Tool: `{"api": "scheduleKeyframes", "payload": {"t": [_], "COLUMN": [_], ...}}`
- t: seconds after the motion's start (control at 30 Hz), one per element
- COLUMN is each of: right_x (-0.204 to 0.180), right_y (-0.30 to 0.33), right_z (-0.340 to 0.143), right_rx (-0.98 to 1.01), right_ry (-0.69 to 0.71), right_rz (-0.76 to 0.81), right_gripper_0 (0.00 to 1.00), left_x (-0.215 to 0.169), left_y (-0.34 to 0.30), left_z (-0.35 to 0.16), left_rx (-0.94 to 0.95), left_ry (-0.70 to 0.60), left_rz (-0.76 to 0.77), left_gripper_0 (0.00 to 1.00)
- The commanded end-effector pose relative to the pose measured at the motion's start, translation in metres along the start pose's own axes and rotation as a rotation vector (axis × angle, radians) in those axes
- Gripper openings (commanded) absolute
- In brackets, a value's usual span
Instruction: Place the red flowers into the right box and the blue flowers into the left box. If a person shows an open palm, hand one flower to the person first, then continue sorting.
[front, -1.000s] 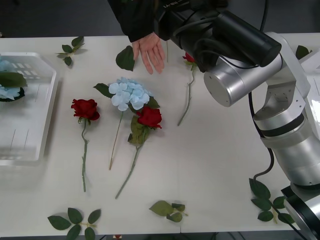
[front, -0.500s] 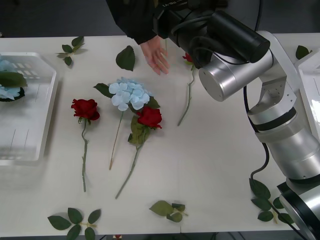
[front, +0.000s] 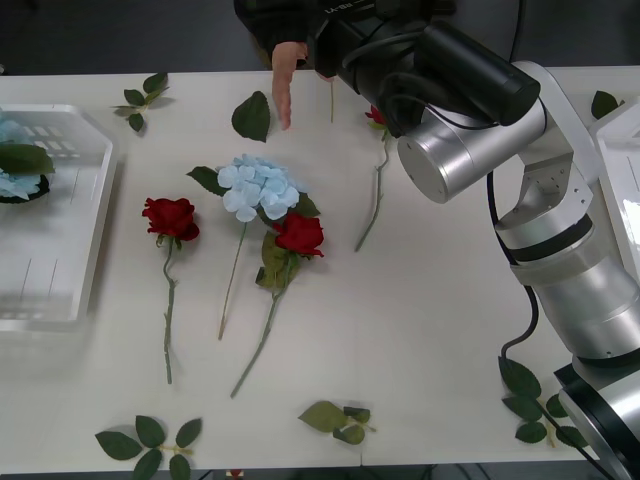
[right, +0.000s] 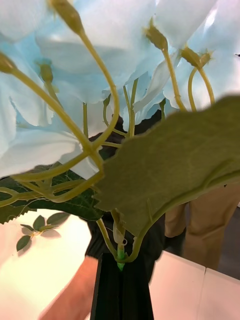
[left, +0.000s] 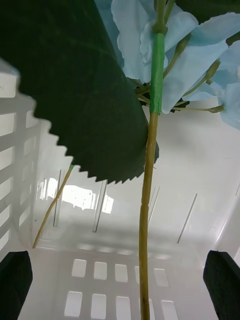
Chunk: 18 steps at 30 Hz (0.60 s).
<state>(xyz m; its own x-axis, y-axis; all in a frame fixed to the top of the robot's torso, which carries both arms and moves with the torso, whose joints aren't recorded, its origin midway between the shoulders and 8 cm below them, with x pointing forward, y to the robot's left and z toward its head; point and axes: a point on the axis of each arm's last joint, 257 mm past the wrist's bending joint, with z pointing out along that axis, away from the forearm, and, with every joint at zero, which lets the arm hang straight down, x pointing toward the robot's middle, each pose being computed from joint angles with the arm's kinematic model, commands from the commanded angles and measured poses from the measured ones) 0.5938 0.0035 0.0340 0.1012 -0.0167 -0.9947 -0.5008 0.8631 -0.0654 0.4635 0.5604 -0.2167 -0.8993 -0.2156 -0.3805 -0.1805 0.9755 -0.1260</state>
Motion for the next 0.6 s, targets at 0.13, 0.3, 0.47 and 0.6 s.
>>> {"api": "scheduleKeyframes", "payload": {"t": [0.13,0.3,0.47,0.6], "right_x": [-0.0387,-0.039,-0.0383,-0.0393], "right_y": [0.0274,0.0277,0.0273,0.028], "right_z": [0.0046,0.0045,0.0047,0.0045], "right_rx": [-0.047,-0.048,-0.048,-0.05], "right_ry": [-0.075,-0.077,-0.075,-0.078], "right_rz": [0.034,0.038,0.038,0.042], "right_gripper_0": [0.0,0.0,0.0,0.42], "left_x": [-0.0209,-0.0209,-0.0214,-0.0214], "left_y": [-0.0079,-0.0083,-0.0086,-0.0086], "left_z": [-0.0107,-0.0107,-0.0108,-0.0108], "left_rx": [0.018,0.019,0.021,0.02], "left_ry": [-0.052,-0.052,-0.054,-0.054], "left_rz": [0.076,0.077,0.079,0.082], "left_gripper_0": [1.0,1.0,1.0,1.0]}}
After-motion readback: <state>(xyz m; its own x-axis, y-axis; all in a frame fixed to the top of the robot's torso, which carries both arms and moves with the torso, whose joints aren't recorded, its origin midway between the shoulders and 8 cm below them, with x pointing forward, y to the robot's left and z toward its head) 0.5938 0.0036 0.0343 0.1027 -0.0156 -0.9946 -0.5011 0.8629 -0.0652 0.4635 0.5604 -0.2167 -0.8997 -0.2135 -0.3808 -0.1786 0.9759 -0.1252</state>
